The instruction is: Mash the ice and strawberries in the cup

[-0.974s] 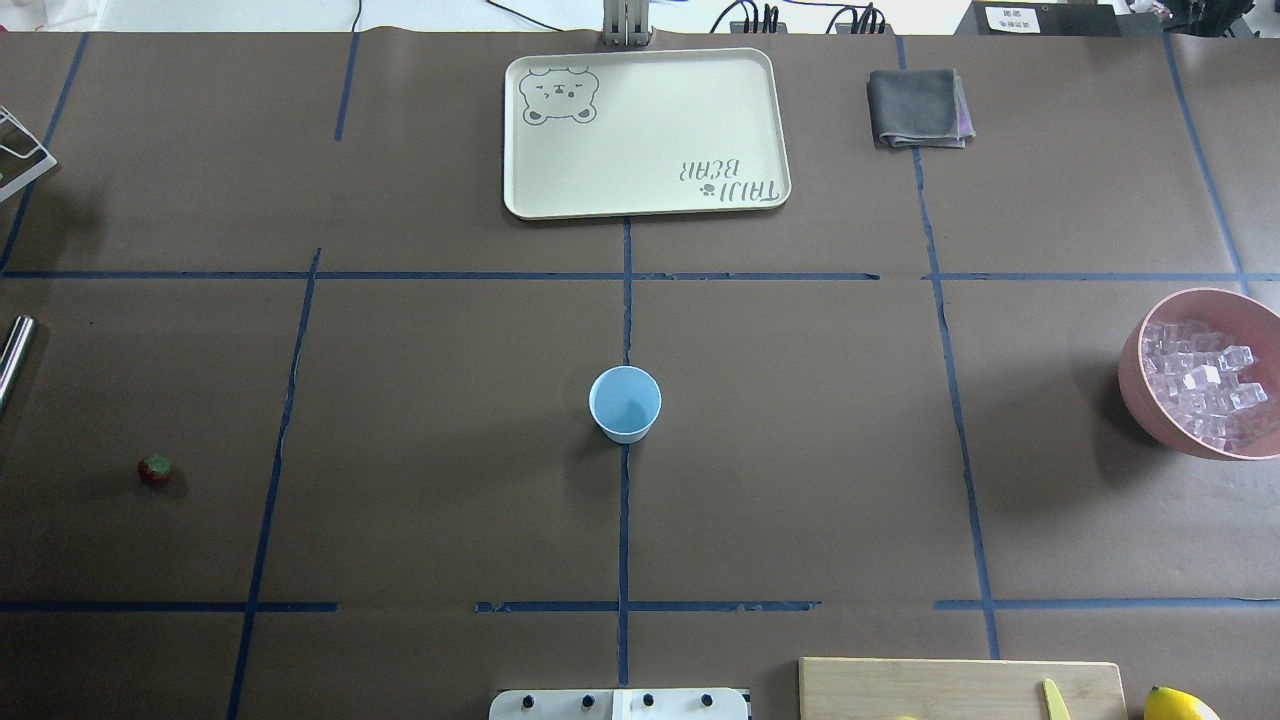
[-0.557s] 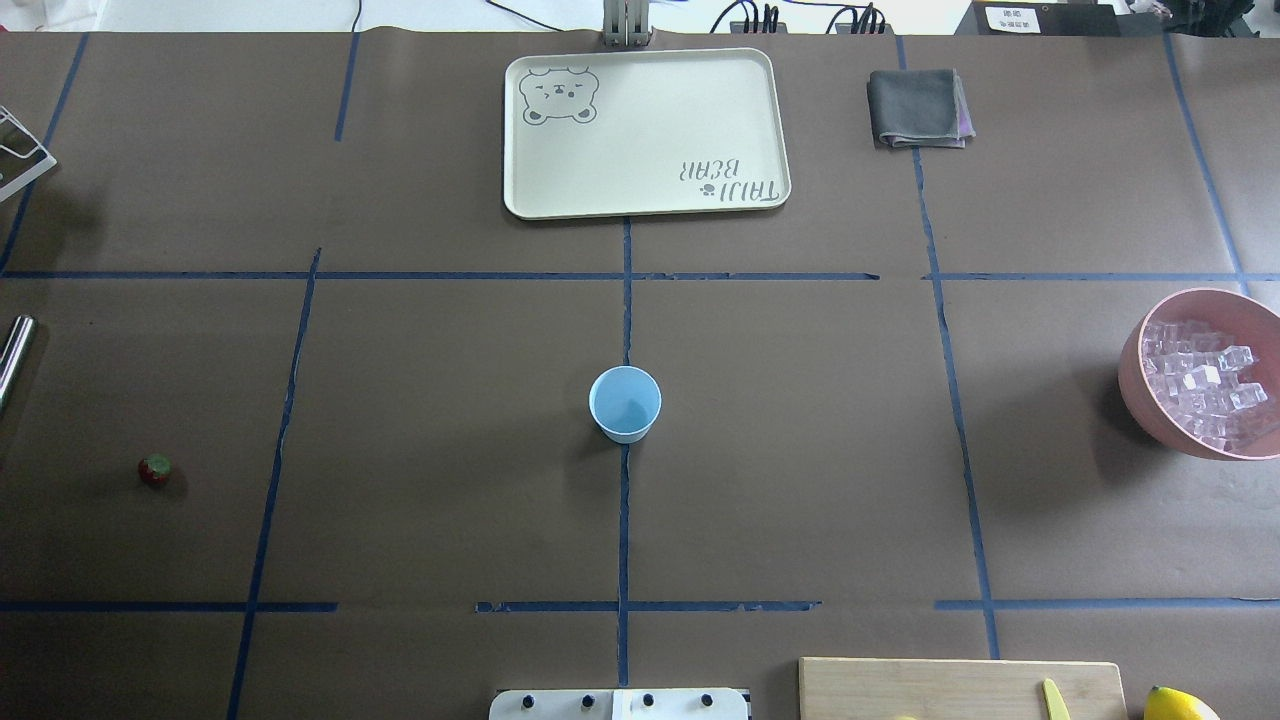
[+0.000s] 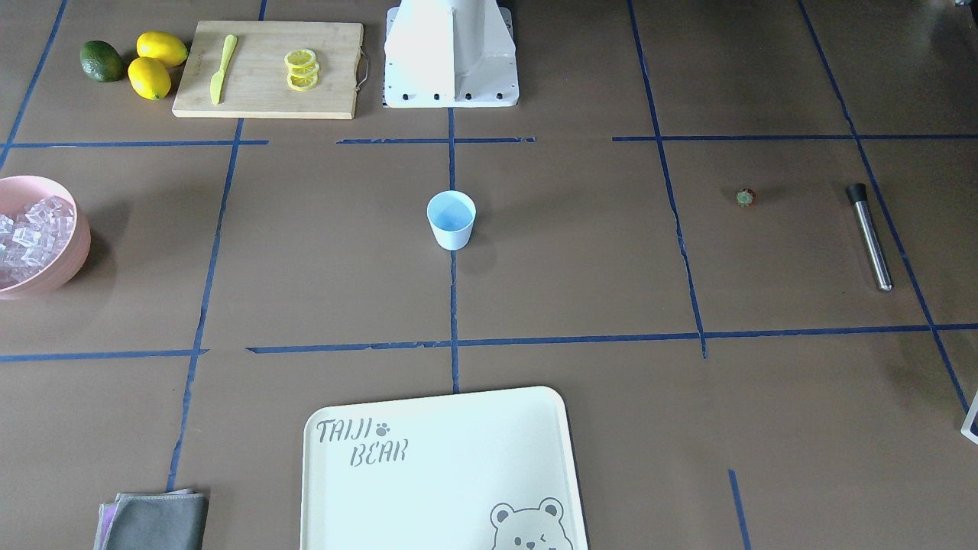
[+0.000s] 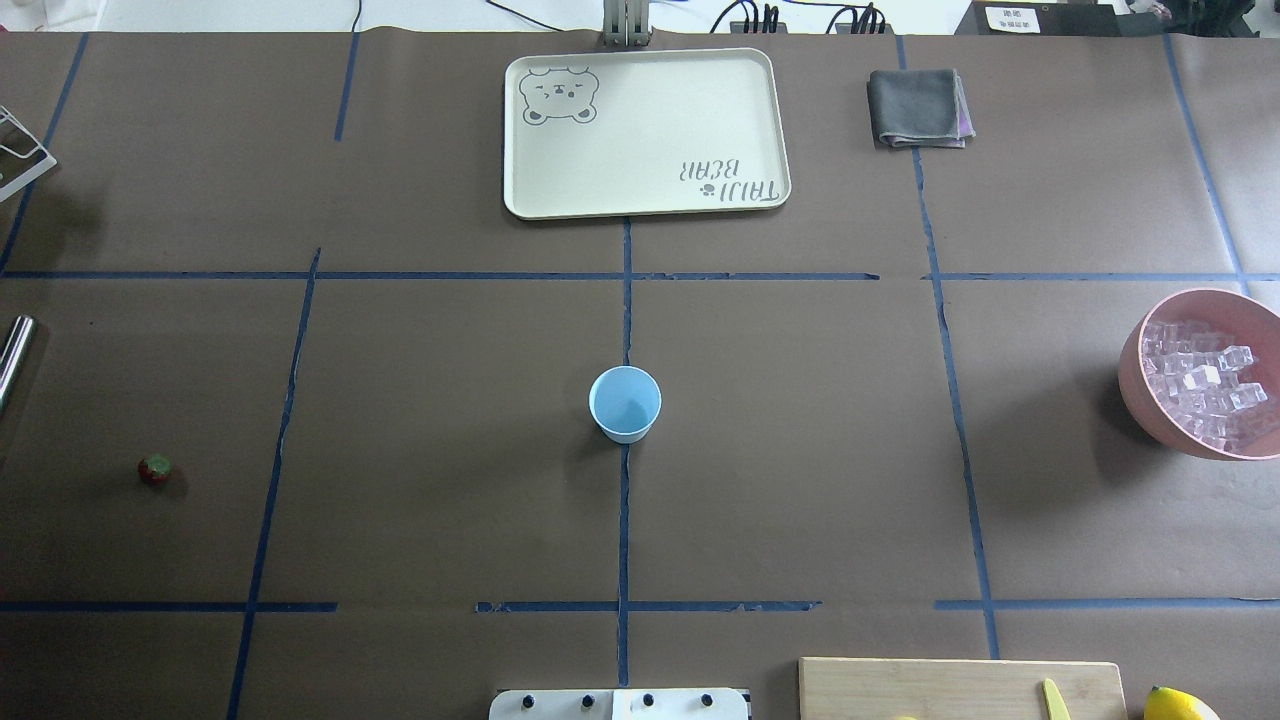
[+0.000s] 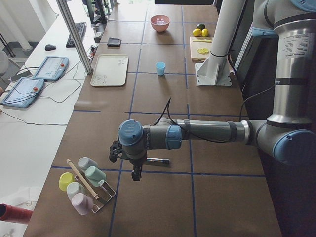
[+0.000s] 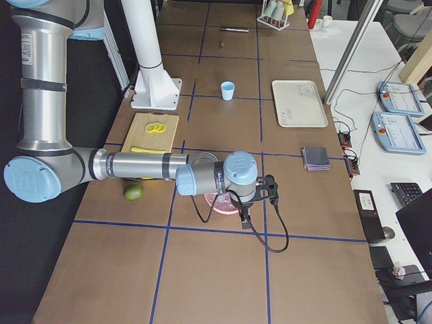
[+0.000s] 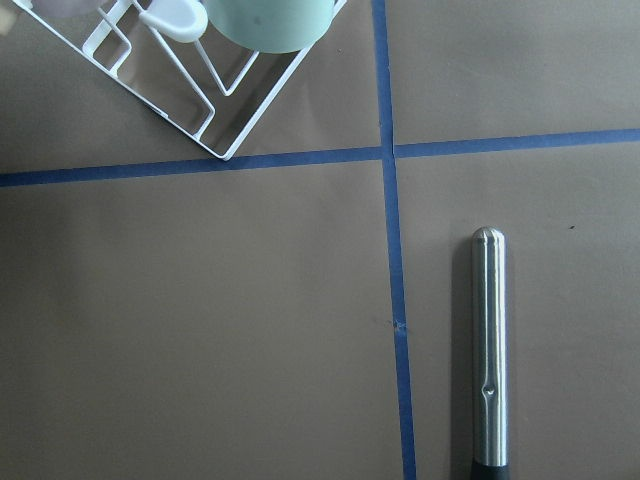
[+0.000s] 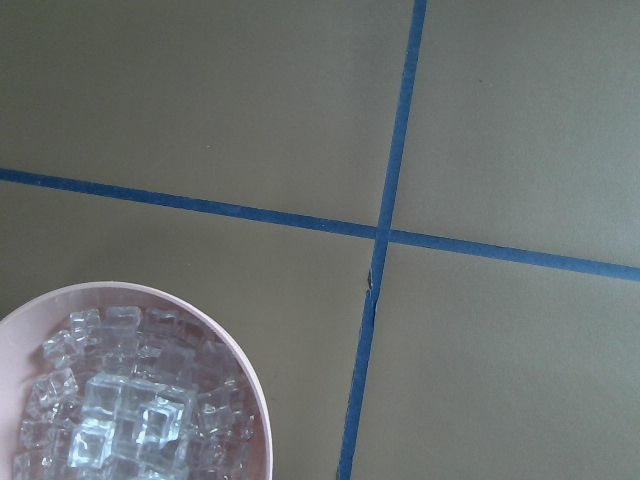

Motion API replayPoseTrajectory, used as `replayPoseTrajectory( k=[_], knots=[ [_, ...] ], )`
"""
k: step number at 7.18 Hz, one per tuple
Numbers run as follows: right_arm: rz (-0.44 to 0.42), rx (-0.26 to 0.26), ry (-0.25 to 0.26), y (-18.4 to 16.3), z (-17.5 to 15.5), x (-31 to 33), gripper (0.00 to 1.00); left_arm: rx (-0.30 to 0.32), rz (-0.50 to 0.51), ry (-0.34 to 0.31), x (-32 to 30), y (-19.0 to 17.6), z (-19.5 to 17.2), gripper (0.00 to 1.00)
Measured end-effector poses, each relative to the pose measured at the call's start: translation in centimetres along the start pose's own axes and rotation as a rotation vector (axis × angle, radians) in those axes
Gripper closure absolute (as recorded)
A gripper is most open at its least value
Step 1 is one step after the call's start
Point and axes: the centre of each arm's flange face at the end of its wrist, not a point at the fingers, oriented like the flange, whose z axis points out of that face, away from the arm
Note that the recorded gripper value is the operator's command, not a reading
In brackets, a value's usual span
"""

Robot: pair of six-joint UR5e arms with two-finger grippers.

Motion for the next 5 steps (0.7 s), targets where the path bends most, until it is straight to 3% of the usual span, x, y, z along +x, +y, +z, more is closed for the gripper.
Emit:
replayPoseTrajectory(
  k=[2, 5],
  knots=[
    [0.050, 0.012, 0.030, 0.0, -0.5, -0.9, 0.00, 0.001, 0.001, 0.000, 0.0, 0.0, 0.0, 0.00],
    [0.143, 0.001, 0.024, 0.3, -0.2, -6.8, 0.05, 0.001, 0.003, 0.000, 0.0, 0.0, 0.0, 0.00]
  ],
)
